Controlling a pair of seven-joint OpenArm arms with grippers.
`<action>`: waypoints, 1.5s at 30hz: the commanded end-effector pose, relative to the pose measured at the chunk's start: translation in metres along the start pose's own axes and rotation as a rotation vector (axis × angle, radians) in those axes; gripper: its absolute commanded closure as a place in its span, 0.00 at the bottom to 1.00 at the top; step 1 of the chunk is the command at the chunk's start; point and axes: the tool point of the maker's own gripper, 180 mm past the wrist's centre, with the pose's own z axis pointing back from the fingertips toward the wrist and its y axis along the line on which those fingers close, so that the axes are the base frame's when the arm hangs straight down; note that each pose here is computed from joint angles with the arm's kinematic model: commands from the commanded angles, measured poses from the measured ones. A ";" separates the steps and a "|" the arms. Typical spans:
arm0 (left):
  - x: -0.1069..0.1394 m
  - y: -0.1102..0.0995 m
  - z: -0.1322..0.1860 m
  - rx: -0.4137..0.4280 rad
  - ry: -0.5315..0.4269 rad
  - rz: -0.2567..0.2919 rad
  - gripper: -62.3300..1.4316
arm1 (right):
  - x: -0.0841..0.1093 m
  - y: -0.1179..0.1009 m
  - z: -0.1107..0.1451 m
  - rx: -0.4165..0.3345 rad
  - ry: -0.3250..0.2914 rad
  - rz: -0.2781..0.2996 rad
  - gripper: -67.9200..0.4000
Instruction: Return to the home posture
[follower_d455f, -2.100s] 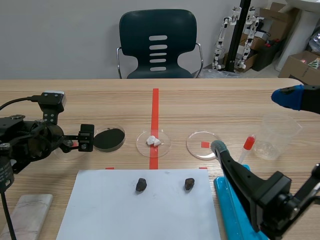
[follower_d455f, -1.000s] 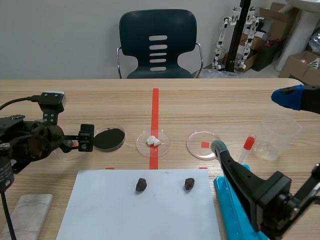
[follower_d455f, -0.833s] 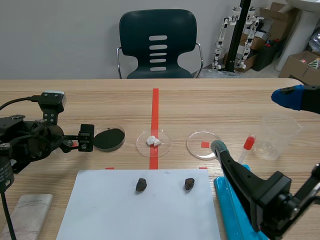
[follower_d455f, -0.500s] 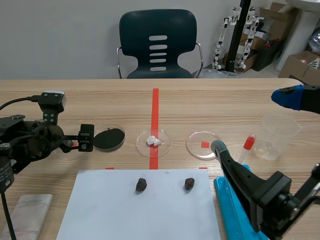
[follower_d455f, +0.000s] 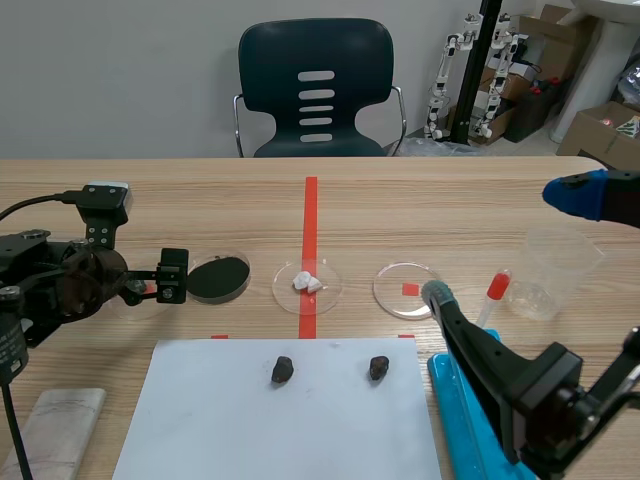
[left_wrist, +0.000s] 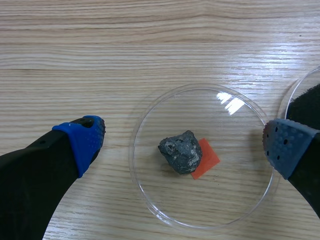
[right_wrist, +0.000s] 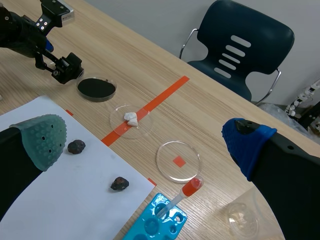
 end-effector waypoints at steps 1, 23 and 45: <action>0.016 0.002 0.001 0.004 -0.042 0.008 0.00 | 0.012 -0.004 -0.002 -0.014 -0.042 0.006 0.00; 0.053 -0.010 0.064 -0.096 -0.292 -0.128 0.00 | 0.016 -0.008 -0.001 -0.024 -0.062 0.019 0.00; 0.047 -0.100 0.284 -0.567 -0.751 -0.270 0.00 | 0.008 -0.021 0.003 -0.152 -0.032 -0.032 0.00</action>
